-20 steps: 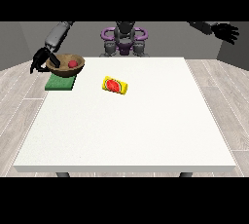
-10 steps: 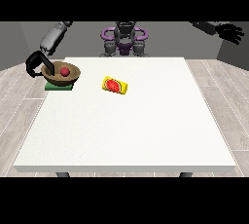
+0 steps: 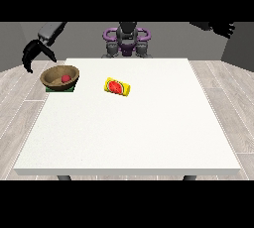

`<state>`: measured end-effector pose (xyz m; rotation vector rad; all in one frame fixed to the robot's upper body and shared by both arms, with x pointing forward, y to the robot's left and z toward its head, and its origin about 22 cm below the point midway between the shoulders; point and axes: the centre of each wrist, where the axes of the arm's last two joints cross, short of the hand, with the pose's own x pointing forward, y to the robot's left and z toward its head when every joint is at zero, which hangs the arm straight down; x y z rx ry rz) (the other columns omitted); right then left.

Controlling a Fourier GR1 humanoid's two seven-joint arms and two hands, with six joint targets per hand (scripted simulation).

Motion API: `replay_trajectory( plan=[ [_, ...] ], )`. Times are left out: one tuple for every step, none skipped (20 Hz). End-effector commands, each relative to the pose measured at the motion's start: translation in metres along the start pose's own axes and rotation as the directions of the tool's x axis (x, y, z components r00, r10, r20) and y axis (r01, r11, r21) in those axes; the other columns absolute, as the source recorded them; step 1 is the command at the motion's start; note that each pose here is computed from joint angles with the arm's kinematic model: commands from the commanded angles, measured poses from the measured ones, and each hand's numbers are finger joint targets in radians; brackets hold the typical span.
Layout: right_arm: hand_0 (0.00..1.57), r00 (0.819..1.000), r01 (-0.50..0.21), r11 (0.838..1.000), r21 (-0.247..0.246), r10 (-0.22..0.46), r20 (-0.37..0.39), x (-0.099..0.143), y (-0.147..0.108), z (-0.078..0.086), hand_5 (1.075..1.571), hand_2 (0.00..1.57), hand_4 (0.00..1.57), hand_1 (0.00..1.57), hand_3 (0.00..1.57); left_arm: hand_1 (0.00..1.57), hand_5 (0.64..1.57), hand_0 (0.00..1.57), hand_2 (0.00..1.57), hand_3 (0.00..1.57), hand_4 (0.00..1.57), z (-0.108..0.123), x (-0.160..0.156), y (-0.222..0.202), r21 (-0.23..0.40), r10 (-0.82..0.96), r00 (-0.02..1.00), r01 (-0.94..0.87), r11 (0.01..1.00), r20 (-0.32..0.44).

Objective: Pick the cup and pour the ball into the bowl, then pick the bowl and place it on the pad

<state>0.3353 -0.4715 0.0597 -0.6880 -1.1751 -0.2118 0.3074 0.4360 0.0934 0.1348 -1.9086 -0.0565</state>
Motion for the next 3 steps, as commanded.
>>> replay_trajectory(
  plan=[
    [0.0, 1.0, -0.021, 0.996, 0.084, 0.021, -0.002, 0.029, 0.018, -0.002, 1.378, 0.0, 0.27, 0.0, 0.1, 0.0, 1.559, 0.0, 0.0, 0.0, 0.9, -0.009, -0.013, -0.049, -0.021, 0.021, 0.992, -0.024, 0.999, -0.123],
    [0.0, 1.0, -0.015, 0.987, 0.16, 0.011, 0.026, 0.039, 0.037, 0.002, 1.383, 0.0, 0.42, 0.0, 0.0, 0.0, 1.559, 0.0, 0.0, 0.0, 0.9, 0.01, -0.031, -0.037, -0.019, 0.01, 0.982, -0.014, 1.0, -0.19],
    [0.0, 0.996, 0.024, 0.978, 0.206, -0.041, 0.076, 0.042, 0.057, 0.006, 1.434, 0.0, 0.48, 0.0, 0.0, 0.0, 1.559, 0.0, 0.0, 0.0, 0.9, 0.017, -0.043, -0.044, 0.011, 0.017, 0.975, -0.015, 1.0, -0.221]
  ],
)
